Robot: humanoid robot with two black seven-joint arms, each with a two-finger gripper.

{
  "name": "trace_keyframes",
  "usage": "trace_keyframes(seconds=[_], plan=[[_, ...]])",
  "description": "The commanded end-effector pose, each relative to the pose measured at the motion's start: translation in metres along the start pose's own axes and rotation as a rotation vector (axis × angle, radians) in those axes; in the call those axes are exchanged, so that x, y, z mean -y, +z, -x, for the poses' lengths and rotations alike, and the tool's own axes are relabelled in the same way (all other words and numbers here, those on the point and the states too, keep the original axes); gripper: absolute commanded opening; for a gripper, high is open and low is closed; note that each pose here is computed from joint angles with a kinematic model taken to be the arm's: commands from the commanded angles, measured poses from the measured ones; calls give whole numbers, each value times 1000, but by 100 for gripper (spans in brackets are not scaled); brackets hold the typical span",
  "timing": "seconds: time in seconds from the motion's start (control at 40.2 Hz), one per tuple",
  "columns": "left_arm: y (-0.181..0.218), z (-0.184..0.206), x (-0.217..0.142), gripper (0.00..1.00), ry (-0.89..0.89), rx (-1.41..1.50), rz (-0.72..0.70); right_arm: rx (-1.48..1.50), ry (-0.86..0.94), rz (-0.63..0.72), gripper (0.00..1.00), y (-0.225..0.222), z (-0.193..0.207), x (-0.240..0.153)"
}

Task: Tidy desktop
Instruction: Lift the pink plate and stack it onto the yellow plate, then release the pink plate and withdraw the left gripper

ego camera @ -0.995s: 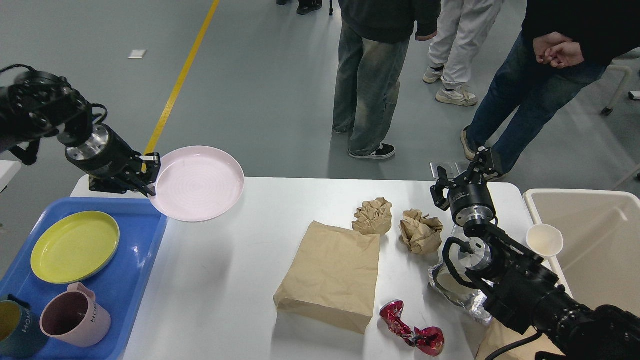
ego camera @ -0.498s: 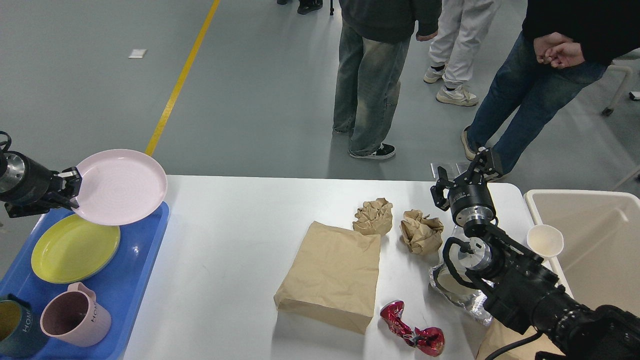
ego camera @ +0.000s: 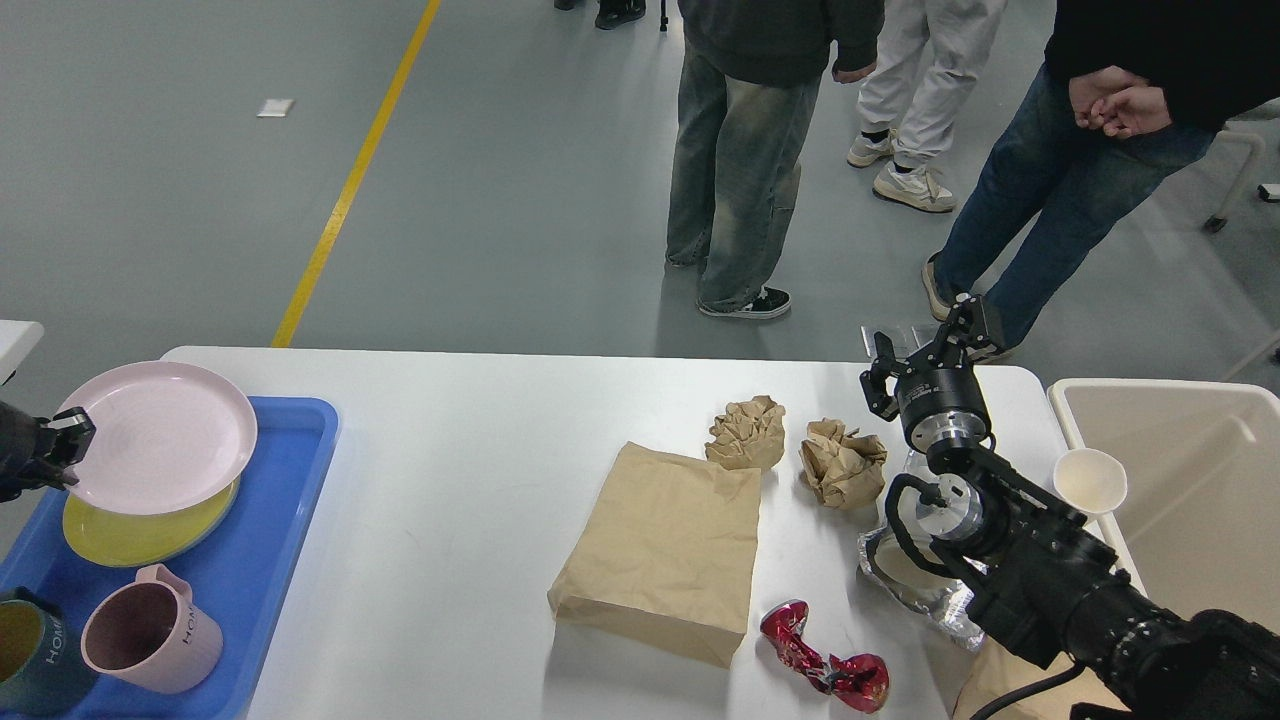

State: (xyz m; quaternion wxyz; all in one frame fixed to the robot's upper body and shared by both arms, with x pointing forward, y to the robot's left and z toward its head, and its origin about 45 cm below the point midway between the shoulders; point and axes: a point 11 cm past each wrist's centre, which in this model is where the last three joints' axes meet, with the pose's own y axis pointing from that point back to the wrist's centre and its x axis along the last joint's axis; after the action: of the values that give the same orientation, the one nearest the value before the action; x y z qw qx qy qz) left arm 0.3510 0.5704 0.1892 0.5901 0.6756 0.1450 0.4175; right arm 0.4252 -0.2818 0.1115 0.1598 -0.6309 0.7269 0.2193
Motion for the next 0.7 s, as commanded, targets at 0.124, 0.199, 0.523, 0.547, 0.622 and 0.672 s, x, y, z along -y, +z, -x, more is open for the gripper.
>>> trace_keyframes(seconds=[0.124,0.199,0.523,0.547,0.622,0.672], plan=[[-18,1,6,0,16,-41,-38,0,0,0,100,0,0,0],[-17,2,6,0,14,-40,-35,0,0,0,100,0,0,0],[-10,4,9,7,32,-36,-23,0,0,0,100,0,0,0],[-10,3,9,8,36,-37,-23,0,0,0,100,0,0,0],[-10,2,9,12,52,-39,-24,0,0,0,100,0,0,0],[-10,0,9,17,64,-40,-24,0,0,0,100,0,0,0]])
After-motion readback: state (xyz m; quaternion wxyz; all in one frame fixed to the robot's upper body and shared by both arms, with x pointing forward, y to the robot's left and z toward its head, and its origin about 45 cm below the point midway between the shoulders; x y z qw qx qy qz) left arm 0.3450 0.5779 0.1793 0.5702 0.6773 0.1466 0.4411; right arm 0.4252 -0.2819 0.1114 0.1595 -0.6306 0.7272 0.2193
